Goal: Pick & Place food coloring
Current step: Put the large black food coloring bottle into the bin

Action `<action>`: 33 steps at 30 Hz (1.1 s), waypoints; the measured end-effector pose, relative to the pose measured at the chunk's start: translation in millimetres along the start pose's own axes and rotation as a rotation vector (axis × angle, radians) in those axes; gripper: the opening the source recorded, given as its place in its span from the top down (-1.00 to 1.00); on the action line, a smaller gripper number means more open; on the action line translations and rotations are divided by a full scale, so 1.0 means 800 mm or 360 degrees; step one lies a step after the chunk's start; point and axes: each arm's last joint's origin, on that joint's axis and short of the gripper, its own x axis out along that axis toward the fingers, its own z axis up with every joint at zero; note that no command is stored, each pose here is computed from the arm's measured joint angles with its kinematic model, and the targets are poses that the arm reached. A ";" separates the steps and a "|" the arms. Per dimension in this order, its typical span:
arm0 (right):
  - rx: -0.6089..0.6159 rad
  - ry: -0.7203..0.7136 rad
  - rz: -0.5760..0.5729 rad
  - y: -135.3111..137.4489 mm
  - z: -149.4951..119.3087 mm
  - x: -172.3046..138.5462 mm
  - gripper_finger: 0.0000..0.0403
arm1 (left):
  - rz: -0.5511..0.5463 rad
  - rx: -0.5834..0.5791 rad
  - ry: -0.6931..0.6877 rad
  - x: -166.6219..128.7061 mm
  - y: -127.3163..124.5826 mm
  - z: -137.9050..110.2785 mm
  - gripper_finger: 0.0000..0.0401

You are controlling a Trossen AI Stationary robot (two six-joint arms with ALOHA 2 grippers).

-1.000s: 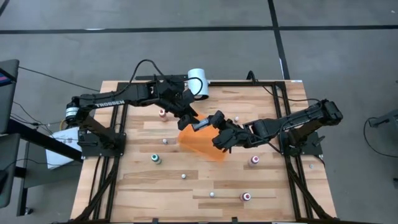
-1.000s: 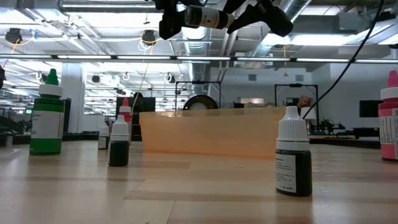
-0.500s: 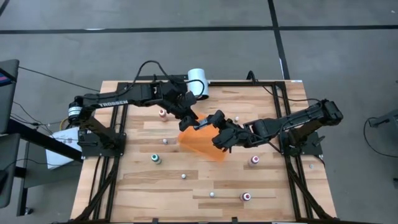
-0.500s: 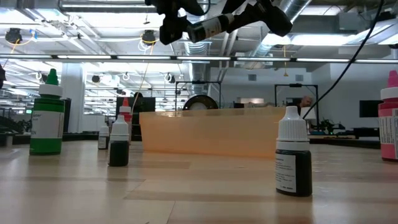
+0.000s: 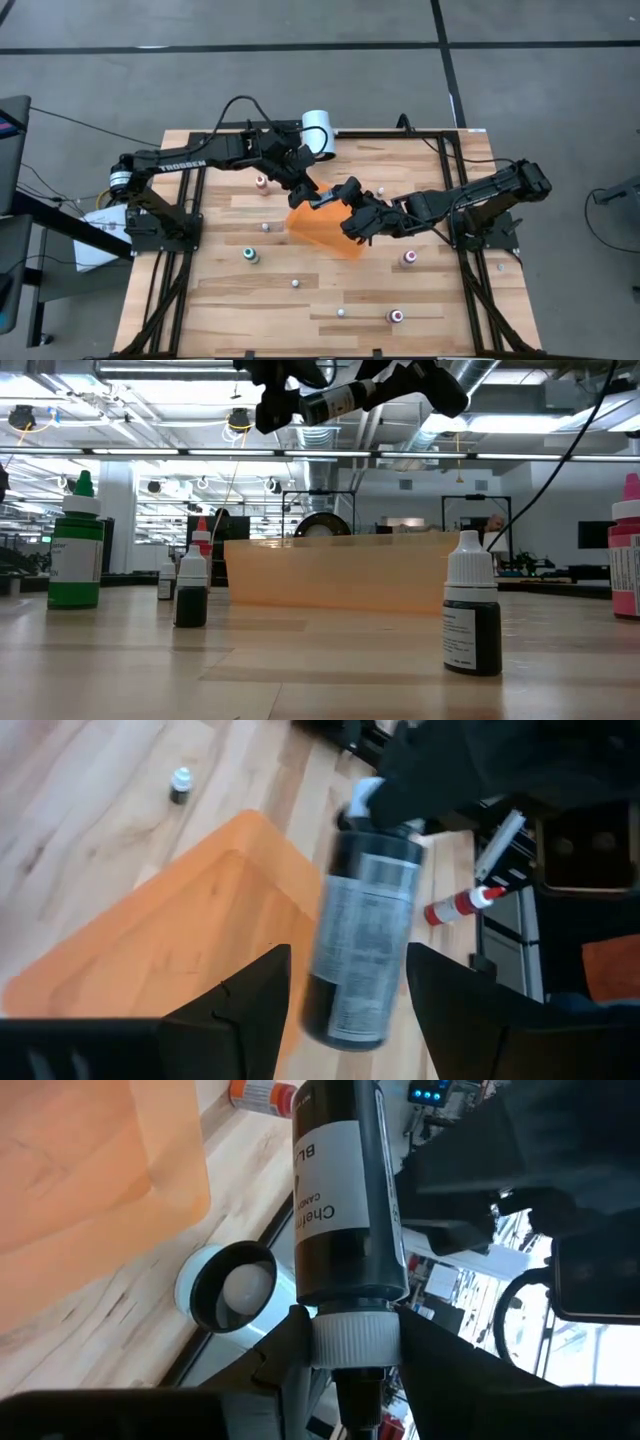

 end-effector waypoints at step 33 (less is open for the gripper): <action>-0.0014 0.0024 0.0120 0.017 0.010 0.028 0.38 | -0.0184 -0.0012 0.0081 0.026 0.013 0.003 0.05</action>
